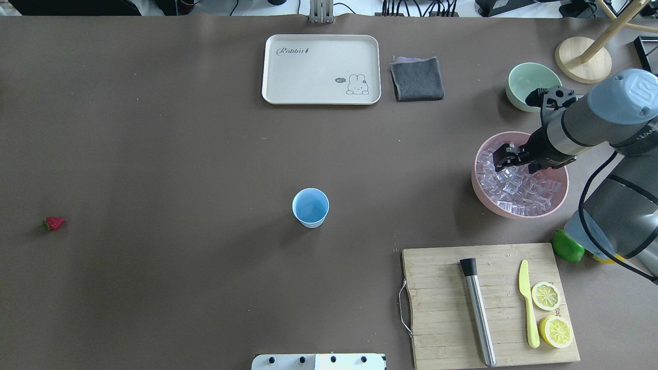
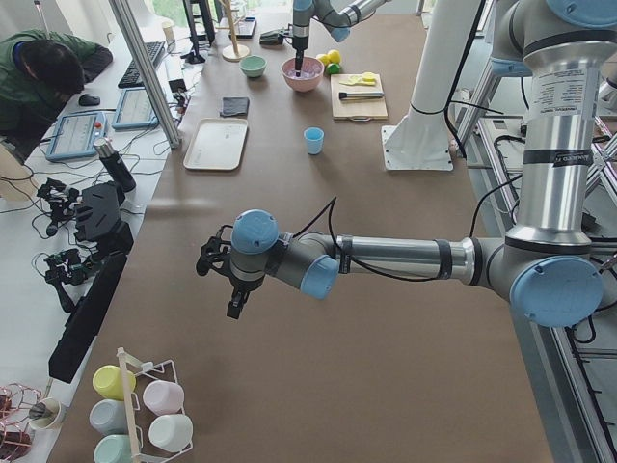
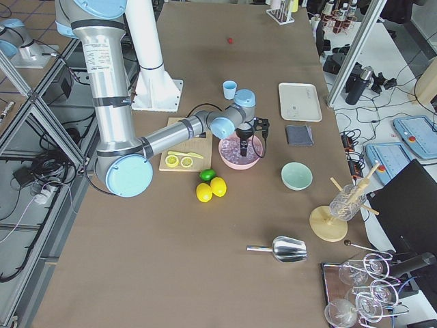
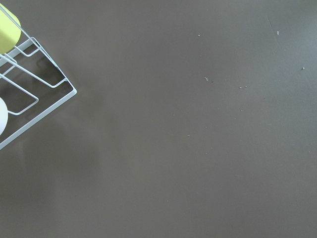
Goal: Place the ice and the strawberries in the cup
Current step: 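Lower the right gripper into the bowl and grasp an ice cube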
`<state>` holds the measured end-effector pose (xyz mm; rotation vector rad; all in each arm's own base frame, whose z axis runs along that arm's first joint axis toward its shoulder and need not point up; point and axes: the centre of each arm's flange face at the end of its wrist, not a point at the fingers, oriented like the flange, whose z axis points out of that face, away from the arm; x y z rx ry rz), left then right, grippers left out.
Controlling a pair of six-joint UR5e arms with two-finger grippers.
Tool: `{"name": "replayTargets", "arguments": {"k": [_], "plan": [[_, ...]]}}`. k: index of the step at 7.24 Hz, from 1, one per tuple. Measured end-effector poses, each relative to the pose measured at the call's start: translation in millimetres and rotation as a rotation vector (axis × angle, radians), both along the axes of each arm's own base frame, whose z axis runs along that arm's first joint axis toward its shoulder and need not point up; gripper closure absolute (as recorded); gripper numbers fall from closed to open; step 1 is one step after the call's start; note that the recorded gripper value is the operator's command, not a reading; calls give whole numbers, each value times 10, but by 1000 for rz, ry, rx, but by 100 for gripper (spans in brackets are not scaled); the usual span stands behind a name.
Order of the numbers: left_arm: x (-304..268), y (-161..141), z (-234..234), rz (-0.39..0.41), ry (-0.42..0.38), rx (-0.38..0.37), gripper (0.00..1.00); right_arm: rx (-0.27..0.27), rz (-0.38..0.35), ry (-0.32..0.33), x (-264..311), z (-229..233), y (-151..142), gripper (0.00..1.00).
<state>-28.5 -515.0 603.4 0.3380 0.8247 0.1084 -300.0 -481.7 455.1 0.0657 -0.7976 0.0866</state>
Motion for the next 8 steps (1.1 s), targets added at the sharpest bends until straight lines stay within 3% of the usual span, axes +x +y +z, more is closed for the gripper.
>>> {"name": "replayTargets", "arguments": {"k": [4,5,7,8], "plan": [[0,-4,5,1,-1,1,2,-8,-1,8,-2,53,27,26],[0,-10,0,1,-1,2,2,-8,-2,12,-29,58,34,37],[1,-27,-13,1,-2,4,2,-7,-7,21,-86,74,54,90],[-1,-33,-22,0,-2,5,2,-8,-10,25,-91,95,63,100]]}}
